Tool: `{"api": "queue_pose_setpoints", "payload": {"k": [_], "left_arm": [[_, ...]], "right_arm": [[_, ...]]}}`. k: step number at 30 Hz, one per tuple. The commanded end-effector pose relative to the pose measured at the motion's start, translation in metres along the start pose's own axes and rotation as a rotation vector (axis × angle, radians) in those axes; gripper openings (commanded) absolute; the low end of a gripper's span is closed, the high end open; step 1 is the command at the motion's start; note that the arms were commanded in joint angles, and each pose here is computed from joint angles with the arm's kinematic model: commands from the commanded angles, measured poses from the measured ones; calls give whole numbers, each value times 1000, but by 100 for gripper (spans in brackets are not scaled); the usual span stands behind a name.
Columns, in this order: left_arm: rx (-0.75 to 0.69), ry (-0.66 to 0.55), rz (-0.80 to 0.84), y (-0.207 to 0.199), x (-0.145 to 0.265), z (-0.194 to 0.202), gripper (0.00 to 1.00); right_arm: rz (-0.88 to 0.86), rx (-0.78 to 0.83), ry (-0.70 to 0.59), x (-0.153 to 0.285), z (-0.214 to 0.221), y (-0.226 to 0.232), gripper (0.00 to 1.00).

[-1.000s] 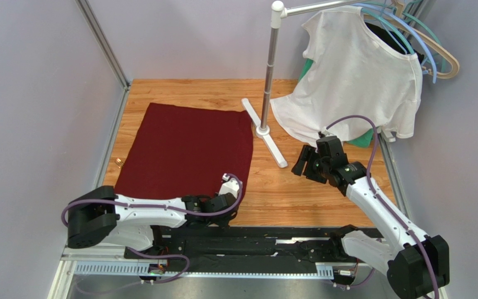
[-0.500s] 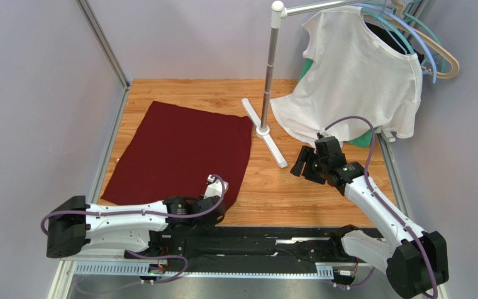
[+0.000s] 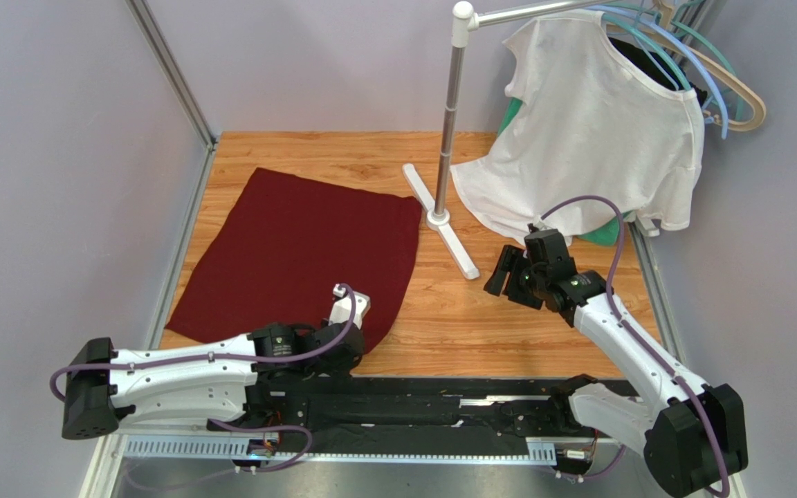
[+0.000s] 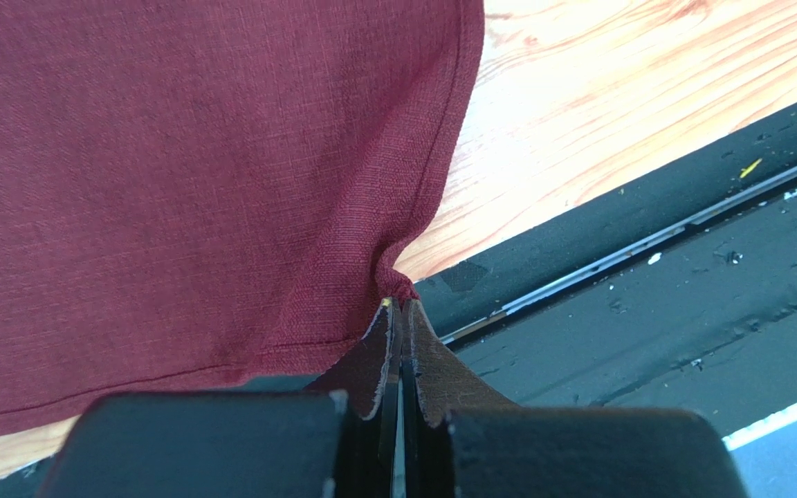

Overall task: Fold the napkin, place the utensils inside, and roll it up
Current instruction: Fold the napkin at the center of the board.

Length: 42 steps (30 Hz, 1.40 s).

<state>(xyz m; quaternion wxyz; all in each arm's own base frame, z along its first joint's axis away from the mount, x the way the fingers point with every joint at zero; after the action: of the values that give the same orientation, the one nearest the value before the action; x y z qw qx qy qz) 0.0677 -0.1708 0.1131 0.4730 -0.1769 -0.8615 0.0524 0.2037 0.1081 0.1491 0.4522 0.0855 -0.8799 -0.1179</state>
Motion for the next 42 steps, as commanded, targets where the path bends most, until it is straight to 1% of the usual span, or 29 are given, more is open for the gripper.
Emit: {"api": "queue_pose_setpoints", "payload": {"k": [1,5,7,9,11,14,16,18,21,22,24,25,27,28,30,32,33,38,40,42], "left_arm": [[-30,-53,7,-11,12,-20,0],[-43,-88,-120,-3,18,-39,0],[-35,-90,-116,-7,18,-51,0],[-20,-97,-171,3,19,-64,0],[-2,-109,-241,22,21,-72,0],[49,-179,-242,36,33,-86,0],[56,-232,-213,39,41,-95,0],[44,-260,-168,39,41,-109,0],[27,-265,-149,36,36,-130,0],[9,-232,-183,37,26,-134,0],[-7,-235,-249,44,25,-152,0],[-19,-205,-289,48,15,-156,0],[-18,-218,-339,56,13,-174,0],[-27,-199,-360,59,5,-179,0],[-44,-229,-396,64,4,-198,0],[-70,-218,-439,74,-6,-212,0],[-73,-233,-442,75,-7,-221,0],[-130,-217,-473,94,-36,-251,0],[-131,-216,-489,102,-46,-264,0],[-155,-223,-499,107,-49,-280,0]], "right_arm": [[-25,-8,-39,1,-8,4,64],[-23,2,-46,3,-9,4,64],[-20,2,-46,4,-10,4,64],[-18,10,-40,5,-9,4,64],[-17,14,-41,7,-10,4,64],[-8,16,-48,8,-8,2,64],[-8,12,-46,6,-8,2,64],[-19,9,-46,5,-9,4,64],[-26,11,-42,3,-11,5,64],[-27,12,-40,3,-11,6,64],[-25,12,-39,4,-12,6,64],[-24,15,-41,4,-12,6,64],[-18,20,-43,6,-12,5,64],[-16,20,-46,8,-14,5,64],[-12,28,-43,8,-14,4,64],[-12,35,-43,8,-16,5,64],[-9,39,-39,8,-16,5,64],[-25,51,-35,7,-24,10,64],[-31,57,-33,5,-26,12,64],[-34,65,-33,6,-29,13,64]]}}
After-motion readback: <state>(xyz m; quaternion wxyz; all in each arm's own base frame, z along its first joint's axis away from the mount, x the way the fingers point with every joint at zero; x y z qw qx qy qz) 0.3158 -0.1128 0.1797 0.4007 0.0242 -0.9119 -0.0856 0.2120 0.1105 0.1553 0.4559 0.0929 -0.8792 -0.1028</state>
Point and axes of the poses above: each gripper's point midway between its finger pads, its own x axis back along the fingers, its own y axis along the line the jaws close on, z = x × y, the point moved 6 cm from there along x, back along the fingers, and after that the axes turned 12 degrees about x, right-handed, at the moved point
